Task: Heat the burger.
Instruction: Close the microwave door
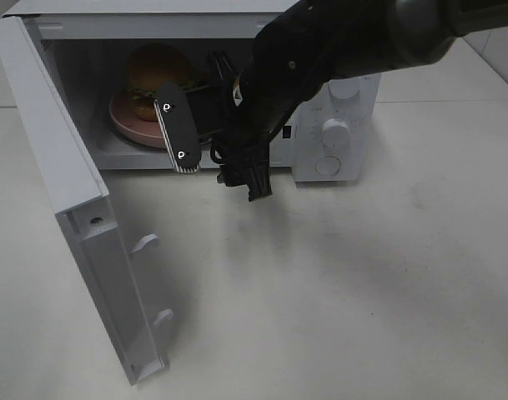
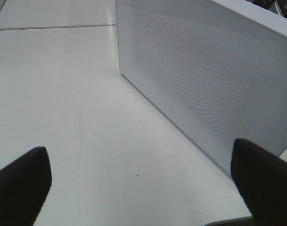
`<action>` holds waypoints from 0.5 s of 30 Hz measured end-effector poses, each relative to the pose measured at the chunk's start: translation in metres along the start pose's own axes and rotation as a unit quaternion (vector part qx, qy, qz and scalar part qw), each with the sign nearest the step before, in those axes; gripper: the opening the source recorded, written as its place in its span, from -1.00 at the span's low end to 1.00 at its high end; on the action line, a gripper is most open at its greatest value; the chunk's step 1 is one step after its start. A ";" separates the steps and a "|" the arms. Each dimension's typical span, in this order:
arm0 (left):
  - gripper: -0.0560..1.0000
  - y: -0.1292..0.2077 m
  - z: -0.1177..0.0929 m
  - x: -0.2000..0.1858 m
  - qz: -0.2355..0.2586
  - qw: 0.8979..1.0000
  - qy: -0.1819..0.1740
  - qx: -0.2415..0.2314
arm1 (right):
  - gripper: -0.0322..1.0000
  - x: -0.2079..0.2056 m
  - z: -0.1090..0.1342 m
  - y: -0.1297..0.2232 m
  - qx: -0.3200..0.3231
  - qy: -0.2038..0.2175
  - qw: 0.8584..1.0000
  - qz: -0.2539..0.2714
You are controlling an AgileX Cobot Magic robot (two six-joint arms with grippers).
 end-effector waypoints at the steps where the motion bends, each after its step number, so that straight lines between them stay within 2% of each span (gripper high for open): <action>1: 0.95 0.000 0.000 0.000 0.000 1.000 0.000 0.000 | 0.53 -0.007 0.003 0.003 0.000 -0.002 1.000 0.001; 15: 0.95 0.000 0.000 0.000 0.000 1.000 0.000 0.000 | 0.53 -0.067 0.021 0.019 0.029 0.011 1.000 -0.007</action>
Point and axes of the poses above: a point on each arm's last joint axis where the gripper is mounted, x pointing out along that axis toward the gripper, z along the wrist's bending axis when the last joint is at zero, y = z × x, the point moved 2 cm from there along x, pointing out along that axis toward the gripper, and after that the axes turned 13 degrees about x, right-handed, at the moved point
